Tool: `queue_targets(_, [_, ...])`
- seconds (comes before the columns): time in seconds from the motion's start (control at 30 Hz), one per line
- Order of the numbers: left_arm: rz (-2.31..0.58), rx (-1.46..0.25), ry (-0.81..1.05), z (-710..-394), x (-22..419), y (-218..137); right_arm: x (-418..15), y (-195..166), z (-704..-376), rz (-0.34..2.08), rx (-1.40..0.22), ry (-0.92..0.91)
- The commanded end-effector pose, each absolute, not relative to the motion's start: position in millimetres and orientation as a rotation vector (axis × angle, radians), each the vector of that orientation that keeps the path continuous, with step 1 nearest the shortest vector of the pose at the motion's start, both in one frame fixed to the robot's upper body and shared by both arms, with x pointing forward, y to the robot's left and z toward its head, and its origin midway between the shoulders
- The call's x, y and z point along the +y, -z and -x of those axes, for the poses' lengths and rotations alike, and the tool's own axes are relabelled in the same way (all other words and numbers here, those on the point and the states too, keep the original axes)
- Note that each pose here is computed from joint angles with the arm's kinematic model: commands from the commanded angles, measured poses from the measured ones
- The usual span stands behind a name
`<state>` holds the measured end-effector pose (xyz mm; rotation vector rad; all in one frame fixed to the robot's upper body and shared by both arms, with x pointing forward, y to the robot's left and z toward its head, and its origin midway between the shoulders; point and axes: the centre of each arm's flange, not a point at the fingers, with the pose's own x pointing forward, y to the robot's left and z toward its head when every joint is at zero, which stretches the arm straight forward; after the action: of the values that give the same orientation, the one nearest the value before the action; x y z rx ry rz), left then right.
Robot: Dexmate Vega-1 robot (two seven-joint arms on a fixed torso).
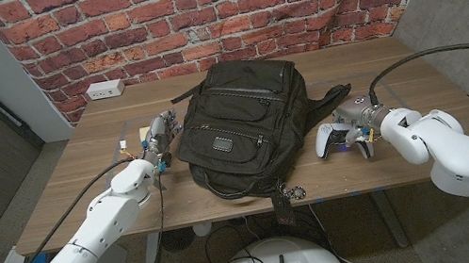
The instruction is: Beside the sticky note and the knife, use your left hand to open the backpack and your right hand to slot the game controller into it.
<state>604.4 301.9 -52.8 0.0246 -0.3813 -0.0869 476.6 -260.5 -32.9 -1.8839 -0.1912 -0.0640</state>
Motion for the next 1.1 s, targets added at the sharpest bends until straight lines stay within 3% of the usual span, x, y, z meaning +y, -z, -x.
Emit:
queue_targets(0.03, [-0.044,-0.395,0.106,-605,312,46,-250,25,-468,1.884,-0.185,0.078])
queue_targets(1.1, [-0.229,-0.413,0.092,-566,324,50,-231,21,-445,1.867,-0.19,0.116])
